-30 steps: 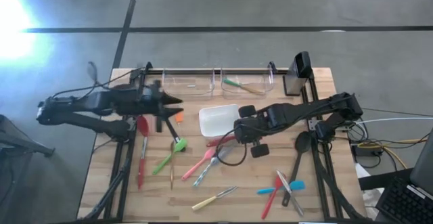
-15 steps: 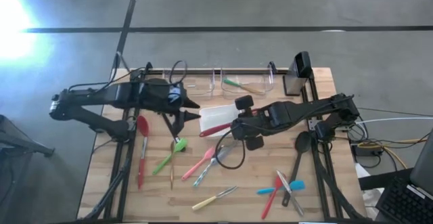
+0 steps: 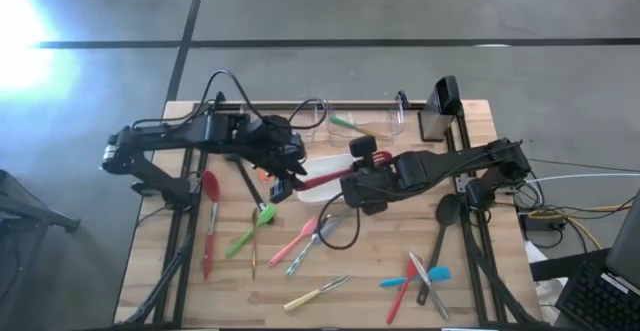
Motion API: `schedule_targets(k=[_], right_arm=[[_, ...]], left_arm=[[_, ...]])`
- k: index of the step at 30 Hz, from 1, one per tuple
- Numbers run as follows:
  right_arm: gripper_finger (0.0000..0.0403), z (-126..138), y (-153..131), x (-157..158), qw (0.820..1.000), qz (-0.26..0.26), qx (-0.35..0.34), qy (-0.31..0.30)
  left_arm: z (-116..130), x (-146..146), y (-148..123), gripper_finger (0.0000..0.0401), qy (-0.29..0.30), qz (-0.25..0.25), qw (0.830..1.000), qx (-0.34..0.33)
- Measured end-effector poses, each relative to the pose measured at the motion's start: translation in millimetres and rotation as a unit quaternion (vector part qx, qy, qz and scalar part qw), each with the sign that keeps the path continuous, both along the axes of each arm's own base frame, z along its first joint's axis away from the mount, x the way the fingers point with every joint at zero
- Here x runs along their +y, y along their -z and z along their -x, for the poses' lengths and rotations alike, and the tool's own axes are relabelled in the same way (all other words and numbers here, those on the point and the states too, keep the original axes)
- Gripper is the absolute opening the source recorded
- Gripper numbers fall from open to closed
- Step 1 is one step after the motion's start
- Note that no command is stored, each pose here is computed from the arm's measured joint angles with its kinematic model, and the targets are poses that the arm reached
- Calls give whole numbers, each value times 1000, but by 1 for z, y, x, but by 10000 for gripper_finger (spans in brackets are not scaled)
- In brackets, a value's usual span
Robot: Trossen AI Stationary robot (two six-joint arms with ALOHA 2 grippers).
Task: Pick & Place Kitchen Items
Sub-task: Put the red slotted serving spoon into the left transparent bin
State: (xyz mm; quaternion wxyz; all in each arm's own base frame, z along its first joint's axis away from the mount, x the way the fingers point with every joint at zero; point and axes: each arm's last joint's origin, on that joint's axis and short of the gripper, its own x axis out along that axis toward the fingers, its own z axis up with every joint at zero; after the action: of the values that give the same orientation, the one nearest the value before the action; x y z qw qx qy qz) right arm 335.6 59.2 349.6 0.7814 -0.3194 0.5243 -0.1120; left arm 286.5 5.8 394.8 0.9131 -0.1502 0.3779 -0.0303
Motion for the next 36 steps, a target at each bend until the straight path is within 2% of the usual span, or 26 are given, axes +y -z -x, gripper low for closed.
schedule_targets(k=[9,19,23,27,36], right_arm=[[30,-1,-1,0,1000,12,-8,3],[30,-1,-1,1,1000,11,-8,1],[30,-1,-1,1,1000,11,-8,1],[30,-1,-1,1,1000,9,-11,4],[31,0,-2,1,1000,9,-12,3]], left_arm=[[-15,11,16,193,0,17,999,34],[-29,16,30,188,27,27,998,48],[-31,17,33,152,39,16,998,49],[-31,17,36,72,36,8,997,61],[-31,19,37,68,38,13,997,60]])
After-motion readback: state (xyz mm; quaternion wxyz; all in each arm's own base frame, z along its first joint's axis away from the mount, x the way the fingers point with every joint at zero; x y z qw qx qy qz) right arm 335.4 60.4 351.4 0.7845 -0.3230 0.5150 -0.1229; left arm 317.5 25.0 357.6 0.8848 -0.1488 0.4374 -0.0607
